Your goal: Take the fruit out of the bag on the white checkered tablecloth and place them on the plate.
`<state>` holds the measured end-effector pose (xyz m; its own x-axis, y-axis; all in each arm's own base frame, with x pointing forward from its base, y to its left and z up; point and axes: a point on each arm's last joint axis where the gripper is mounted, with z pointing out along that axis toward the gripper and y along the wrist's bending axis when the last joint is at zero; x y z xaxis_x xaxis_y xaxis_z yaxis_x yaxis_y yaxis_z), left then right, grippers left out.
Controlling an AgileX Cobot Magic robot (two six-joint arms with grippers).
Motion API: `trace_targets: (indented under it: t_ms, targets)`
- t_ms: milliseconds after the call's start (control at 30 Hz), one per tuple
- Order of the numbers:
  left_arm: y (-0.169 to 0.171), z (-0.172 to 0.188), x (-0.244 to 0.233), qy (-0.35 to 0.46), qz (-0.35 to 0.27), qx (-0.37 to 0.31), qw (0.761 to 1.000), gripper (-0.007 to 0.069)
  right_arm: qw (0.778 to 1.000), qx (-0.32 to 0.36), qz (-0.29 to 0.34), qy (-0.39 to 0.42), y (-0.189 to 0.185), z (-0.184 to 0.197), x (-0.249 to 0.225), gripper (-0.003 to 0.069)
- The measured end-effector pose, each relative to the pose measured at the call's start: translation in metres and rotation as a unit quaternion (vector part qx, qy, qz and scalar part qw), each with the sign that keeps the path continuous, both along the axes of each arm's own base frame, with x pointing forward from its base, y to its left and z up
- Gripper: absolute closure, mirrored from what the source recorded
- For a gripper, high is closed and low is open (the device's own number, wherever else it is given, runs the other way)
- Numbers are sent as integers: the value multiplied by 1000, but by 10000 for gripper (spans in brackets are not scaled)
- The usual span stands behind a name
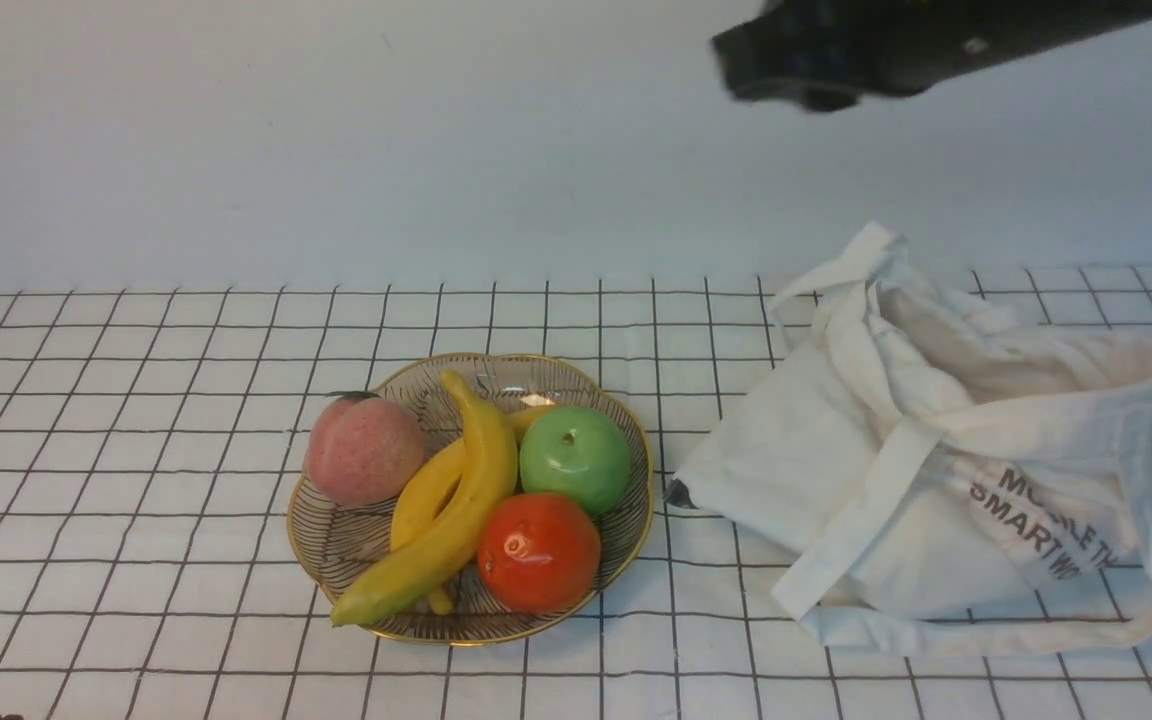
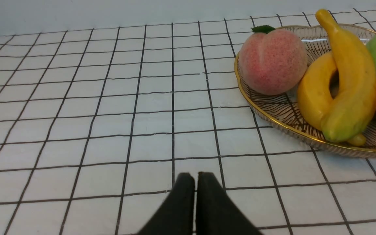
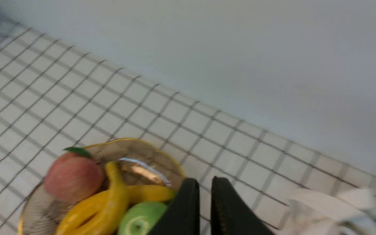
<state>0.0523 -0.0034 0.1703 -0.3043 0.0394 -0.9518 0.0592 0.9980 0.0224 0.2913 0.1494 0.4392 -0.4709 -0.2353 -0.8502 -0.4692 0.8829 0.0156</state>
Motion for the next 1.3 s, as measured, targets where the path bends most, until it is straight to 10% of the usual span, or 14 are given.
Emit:
trace_targets:
  t_ms: [467, 1300]
  targets:
    - [0, 0, 0, 0, 0, 0, 1000, 633, 980, 51, -152, -120, -104, 85, -150, 671]
    - [0, 0, 0, 0, 0, 0, 1000, 633, 924, 208, -103, -304, -173, -41, -304, 673]
